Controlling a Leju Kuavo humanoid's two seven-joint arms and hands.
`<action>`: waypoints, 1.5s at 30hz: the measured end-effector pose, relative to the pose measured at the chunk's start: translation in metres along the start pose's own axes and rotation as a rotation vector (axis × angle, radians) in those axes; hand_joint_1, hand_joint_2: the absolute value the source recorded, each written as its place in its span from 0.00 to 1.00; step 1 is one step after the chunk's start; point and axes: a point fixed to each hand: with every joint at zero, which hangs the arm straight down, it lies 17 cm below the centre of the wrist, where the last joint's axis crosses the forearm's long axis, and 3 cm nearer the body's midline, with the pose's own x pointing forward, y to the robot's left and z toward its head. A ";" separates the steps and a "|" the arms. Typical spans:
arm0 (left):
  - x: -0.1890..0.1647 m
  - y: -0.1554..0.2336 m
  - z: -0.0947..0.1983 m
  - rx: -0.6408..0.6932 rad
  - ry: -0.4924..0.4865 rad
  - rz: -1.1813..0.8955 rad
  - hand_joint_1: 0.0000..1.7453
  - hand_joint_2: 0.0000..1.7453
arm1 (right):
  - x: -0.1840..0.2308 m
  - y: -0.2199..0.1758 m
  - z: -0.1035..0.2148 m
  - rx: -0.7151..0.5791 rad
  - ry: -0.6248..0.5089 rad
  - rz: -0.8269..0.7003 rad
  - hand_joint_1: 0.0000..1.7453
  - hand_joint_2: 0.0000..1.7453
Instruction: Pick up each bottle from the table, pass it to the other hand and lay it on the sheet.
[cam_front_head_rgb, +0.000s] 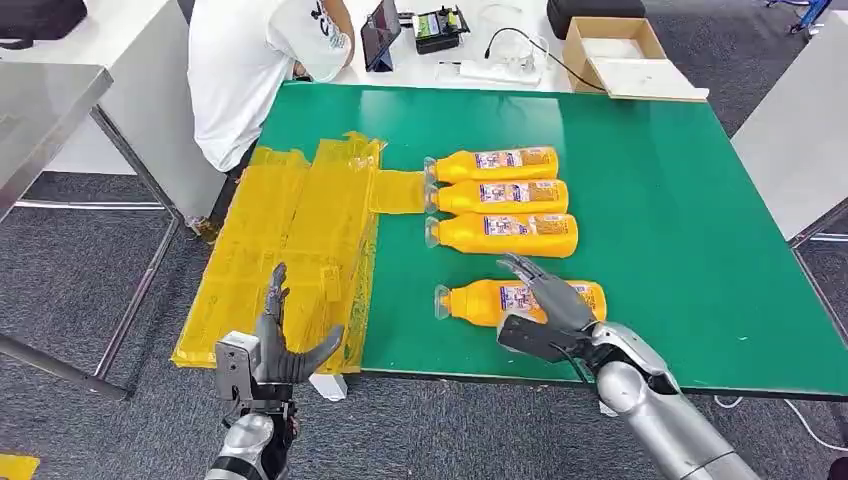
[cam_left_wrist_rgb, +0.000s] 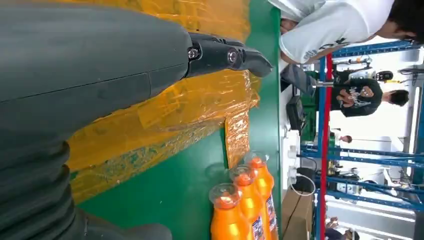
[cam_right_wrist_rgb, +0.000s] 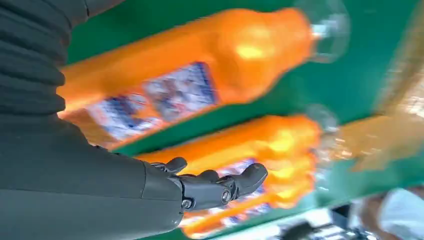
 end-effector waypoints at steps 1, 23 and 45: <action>0.000 0.000 0.000 0.000 0.000 0.000 0.00 1.00 | -0.005 0.002 0.003 0.005 0.011 0.004 0.00 1.00; -0.009 -0.001 0.007 -0.005 0.035 -0.002 0.00 1.00 | -0.102 -0.016 0.038 -0.057 0.301 0.191 0.00 1.00; -0.007 0.000 0.006 -0.007 0.038 0.013 0.00 1.00 | -0.136 -0.009 0.035 0.012 0.361 0.152 0.00 1.00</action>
